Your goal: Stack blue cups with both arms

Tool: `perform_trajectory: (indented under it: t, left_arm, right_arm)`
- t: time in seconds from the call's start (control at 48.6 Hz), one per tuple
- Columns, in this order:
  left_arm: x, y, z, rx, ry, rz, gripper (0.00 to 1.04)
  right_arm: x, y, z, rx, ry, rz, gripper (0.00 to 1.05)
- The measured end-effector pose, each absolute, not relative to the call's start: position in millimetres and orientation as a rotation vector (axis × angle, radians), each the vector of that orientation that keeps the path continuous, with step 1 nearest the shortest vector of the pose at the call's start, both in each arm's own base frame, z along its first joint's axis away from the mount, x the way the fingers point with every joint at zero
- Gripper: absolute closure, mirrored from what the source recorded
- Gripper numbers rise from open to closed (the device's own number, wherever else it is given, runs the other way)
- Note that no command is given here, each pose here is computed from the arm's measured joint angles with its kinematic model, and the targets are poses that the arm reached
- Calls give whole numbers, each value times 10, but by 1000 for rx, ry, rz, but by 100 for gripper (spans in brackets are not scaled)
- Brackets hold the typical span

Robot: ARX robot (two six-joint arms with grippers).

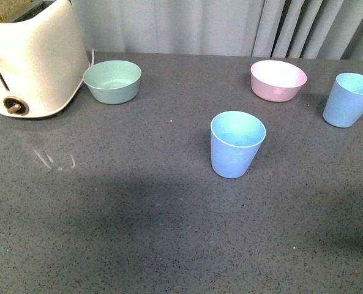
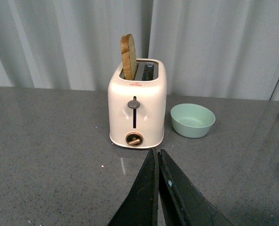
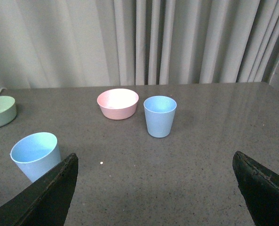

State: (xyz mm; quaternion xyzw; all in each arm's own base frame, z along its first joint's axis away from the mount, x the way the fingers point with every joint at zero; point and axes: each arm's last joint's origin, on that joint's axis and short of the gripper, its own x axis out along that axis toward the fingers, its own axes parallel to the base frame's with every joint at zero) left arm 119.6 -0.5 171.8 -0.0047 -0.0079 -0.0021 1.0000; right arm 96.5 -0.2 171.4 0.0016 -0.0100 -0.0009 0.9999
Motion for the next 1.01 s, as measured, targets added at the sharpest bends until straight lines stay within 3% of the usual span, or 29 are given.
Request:
perform_trajectory:
  t: [1.009]
  left_arm:
    - [973, -4, 1682, -9, -7, -4, 103]
  right_arm:
    - [965, -2, 1714, 3, -20, -2, 9]
